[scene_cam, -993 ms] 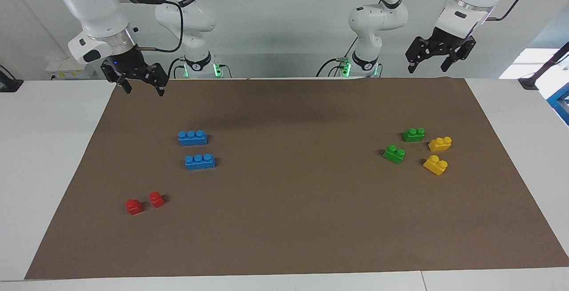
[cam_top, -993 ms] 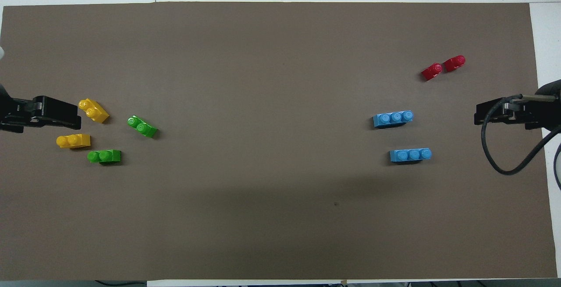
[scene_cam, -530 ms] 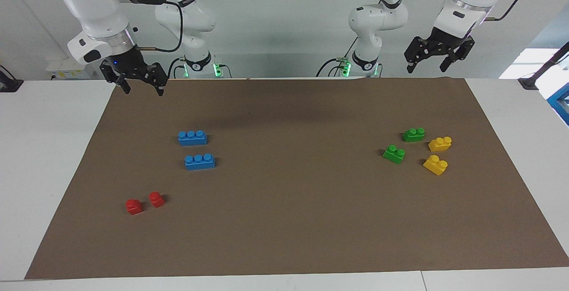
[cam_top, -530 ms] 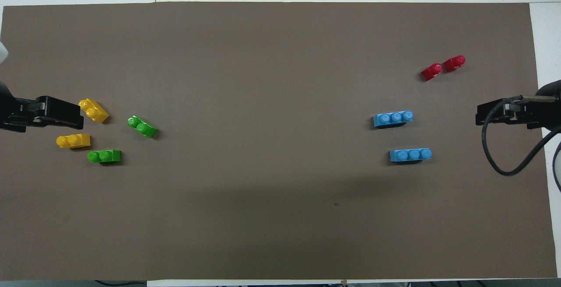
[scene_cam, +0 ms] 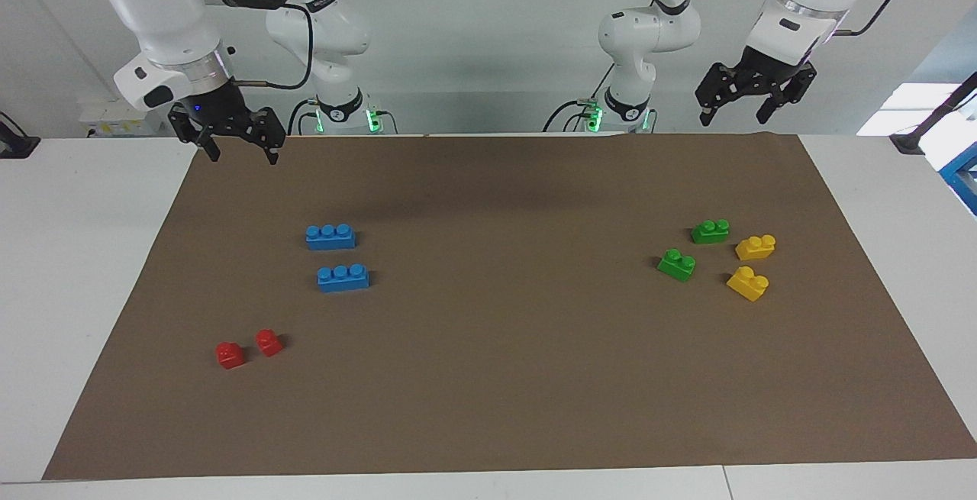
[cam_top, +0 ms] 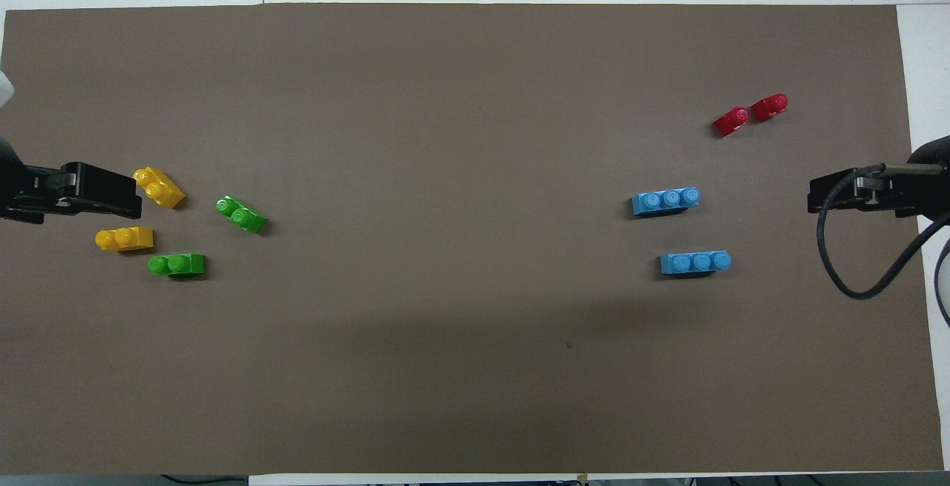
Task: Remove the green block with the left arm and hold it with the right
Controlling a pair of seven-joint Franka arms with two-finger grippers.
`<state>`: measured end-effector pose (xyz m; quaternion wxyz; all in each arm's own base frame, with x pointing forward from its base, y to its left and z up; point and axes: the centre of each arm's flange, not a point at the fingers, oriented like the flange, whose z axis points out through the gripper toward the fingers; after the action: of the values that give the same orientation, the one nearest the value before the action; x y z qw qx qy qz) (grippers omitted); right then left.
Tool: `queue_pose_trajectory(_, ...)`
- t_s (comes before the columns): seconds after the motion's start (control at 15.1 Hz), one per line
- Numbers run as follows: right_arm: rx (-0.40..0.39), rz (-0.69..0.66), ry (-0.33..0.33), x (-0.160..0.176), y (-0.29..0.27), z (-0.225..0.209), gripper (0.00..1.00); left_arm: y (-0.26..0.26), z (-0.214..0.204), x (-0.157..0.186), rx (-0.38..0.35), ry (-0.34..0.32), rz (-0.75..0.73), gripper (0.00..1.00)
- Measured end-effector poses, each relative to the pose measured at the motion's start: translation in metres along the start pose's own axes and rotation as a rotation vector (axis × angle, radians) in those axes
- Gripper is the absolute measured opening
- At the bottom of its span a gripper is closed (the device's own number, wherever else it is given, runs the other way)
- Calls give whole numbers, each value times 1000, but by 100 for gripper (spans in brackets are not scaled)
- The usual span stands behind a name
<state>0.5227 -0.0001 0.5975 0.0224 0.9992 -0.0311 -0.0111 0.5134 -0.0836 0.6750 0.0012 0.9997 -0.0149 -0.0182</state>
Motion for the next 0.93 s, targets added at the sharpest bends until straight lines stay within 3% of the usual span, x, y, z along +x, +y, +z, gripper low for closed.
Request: queue_pose_trajectory(0.93,0,-2,6,1,-1,-1,100,-10,0,5,-4,38,-17,100)
